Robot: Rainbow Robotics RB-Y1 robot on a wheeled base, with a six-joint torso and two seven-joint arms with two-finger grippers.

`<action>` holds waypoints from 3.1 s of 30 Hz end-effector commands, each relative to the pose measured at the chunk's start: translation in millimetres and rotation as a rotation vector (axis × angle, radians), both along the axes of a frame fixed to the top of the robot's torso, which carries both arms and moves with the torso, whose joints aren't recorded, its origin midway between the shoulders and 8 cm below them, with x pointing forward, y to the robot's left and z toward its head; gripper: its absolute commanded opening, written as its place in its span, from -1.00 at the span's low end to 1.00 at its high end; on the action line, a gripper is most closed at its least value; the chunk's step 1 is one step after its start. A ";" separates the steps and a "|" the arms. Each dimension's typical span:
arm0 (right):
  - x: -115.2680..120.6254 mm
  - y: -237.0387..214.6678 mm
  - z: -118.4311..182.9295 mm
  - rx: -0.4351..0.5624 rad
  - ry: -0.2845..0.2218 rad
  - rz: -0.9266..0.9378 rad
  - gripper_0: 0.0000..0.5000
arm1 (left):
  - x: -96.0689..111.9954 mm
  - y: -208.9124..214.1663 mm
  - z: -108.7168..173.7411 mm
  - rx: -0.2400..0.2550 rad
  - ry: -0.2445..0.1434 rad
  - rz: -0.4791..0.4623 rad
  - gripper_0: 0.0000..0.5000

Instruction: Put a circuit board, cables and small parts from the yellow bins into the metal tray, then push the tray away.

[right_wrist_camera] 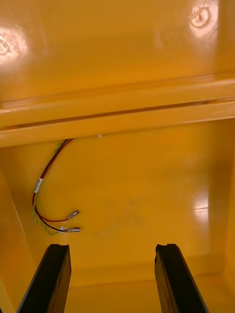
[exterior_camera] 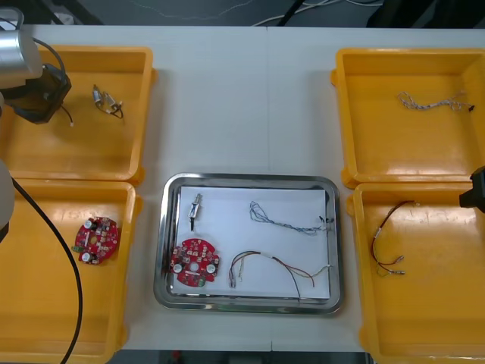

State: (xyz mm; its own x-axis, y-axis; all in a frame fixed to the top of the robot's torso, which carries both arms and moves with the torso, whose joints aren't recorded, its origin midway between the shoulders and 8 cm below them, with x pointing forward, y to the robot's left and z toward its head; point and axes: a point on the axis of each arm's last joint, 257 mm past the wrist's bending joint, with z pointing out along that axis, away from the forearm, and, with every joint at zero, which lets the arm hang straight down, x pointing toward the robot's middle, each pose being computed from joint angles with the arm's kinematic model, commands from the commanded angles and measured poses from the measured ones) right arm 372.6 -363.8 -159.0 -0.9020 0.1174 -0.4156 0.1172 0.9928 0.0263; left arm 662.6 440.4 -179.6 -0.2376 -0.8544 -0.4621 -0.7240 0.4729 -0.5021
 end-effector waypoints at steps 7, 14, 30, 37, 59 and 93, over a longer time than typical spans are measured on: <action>6.6 -21.1 9.6 -0.042 -0.028 0.039 1.00 | -8.8 0.3 21.8 0.046 0.063 -0.041 -1.00; 14.4 -14.8 8.1 -0.036 -0.058 0.067 0.99 | -30.6 -0.2 28.4 0.061 0.104 -0.065 -1.00; 33.2 -4.9 -11.1 -0.063 -0.093 0.107 0.99 | -52.5 -7.9 6.1 0.094 0.099 -0.126 -1.00; 33.7 -1.6 -12.9 -0.056 -0.095 0.114 1.00 | -57.5 -23.8 -10.2 0.102 0.114 -0.161 -1.00; 35.3 0.2 -12.4 -0.067 -0.101 0.148 1.00 | -61.4 -64.0 -28.7 0.086 0.161 -0.227 -0.63; 28.1 3.5 -16.8 -0.060 -0.070 0.169 1.00 | -88.0 -33.0 50.8 0.421 0.241 -0.630 0.72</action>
